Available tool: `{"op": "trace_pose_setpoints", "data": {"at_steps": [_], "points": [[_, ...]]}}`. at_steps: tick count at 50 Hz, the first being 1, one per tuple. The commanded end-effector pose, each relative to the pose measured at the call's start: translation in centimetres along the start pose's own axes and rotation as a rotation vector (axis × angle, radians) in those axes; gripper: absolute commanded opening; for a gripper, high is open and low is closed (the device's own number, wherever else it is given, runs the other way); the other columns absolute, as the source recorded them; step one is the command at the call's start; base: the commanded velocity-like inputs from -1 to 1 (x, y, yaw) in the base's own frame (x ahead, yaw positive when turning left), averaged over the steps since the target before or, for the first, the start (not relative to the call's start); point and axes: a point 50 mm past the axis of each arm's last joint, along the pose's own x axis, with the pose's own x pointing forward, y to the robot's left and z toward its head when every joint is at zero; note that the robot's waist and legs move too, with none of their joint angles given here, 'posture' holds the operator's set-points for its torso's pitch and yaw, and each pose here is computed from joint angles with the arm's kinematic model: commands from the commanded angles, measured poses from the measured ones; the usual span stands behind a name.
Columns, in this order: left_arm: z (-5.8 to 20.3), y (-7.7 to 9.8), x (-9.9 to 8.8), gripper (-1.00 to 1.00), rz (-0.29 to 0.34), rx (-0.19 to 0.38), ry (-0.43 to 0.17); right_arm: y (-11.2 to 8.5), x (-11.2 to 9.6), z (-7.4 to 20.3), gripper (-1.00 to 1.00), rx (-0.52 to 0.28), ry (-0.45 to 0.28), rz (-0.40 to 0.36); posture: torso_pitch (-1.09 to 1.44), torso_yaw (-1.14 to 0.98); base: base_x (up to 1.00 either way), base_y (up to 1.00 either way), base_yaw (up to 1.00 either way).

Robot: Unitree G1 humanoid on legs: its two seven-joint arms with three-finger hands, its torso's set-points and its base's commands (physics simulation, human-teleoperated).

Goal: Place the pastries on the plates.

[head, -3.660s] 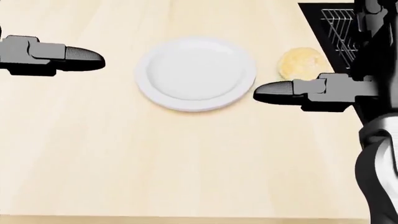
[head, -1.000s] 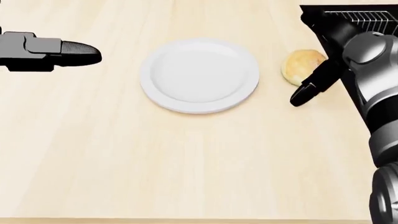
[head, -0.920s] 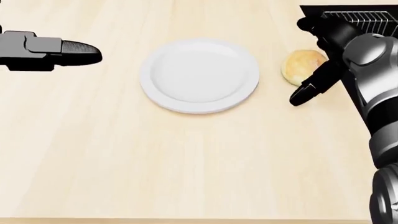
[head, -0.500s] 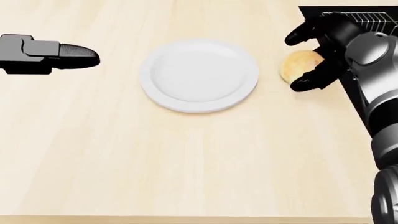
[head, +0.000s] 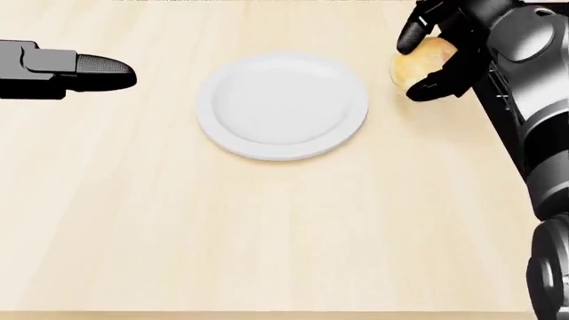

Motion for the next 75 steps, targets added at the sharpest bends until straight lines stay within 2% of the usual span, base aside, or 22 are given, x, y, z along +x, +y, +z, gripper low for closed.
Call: {"op": "trace_pose_setpoints", "data": {"at_steps": [1,5,11,22,30,39,44,47,50,53,62,65,75], "points": [[1.5,0.3,0.1,1.0,0.017,0.006,-0.08,-2.5,-0.5,2.7,-0.54,-0.004,-0.094,-0.08,0.0,0.0,0.0,0.0,0.0],[1.5,0.3,-0.1,1.0,0.016,0.004,-0.079,-2.7,-0.6,4.7,-0.56,-0.006,-0.145,-0.064,0.0,0.0,0.0,0.0,0.0],[1.4,0.3,-0.3,1.0,0.017,0.005,-0.078,-1.2,-0.4,7.7,-0.57,0.04,-0.222,-0.002,0.0,0.0,0.0,0.0,0.0],[1.4,0.4,-0.1,1.0,0.019,0.007,-0.075,1.8,-0.3,11.3,-0.55,0.021,-0.324,0.097,0.0,0.0,0.0,0.0,0.0],[1.3,0.3,-0.1,1.0,0.014,0.005,-0.074,4.3,-0.1,12.2,-0.53,0.018,-0.359,0.169,0.0,0.0,0.0,0.0,0.0],[1.2,0.5,-0.5,1.0,0.019,0.009,-0.07,6.1,0.0,12.4,-0.45,0.019,-0.37,0.202,0.0,0.0,0.0,0.0,0.0],[1.2,0.7,-0.7,1.0,0.025,0.01,-0.068,6.5,0.1,12.3,-0.32,0.017,-0.369,0.205,0.0,0.0,0.0,0.0,0.0],[1.2,0.7,-0.7,1.0,0.025,0.011,-0.068,6.7,0.1,12.2,-0.11,0.014,-0.37,0.209,0.0,0.0,0.0,0.0,0.0],[1.1,0.6,-0.7,1.0,0.025,0.011,-0.067,6.8,0.1,12.2,0.35,0.009,-0.371,0.211,0.0,0.0,0.0,0.0,0.0],[1.1,0.7,-0.7,1.0,0.026,0.011,-0.067,6.7,0.0,12.3,0.97,0.012,-0.375,0.214,0.0,0.0,0.0,0.0,0.0],[1.0,0.6,-0.5,1.0,0.025,0.009,-0.064,6.2,-0.1,12.8,1.0,0.015,-0.385,0.212,0.0,0.0,0.0,0.0,0.0],[1.1,0.7,-0.4,1.0,0.025,0.009,-0.063,5.4,-0.3,13.1,1.0,0.015,-0.395,0.196,0.0,0.0,0.0,0.0,0.0],[1.4,0.8,-0.4,1.0,0.027,0.017,-0.064,0.1,-1.7,13.7,1.0,0.067,-0.42,0.085,0.0,0.0,0.0,0.0,0.0]]}}
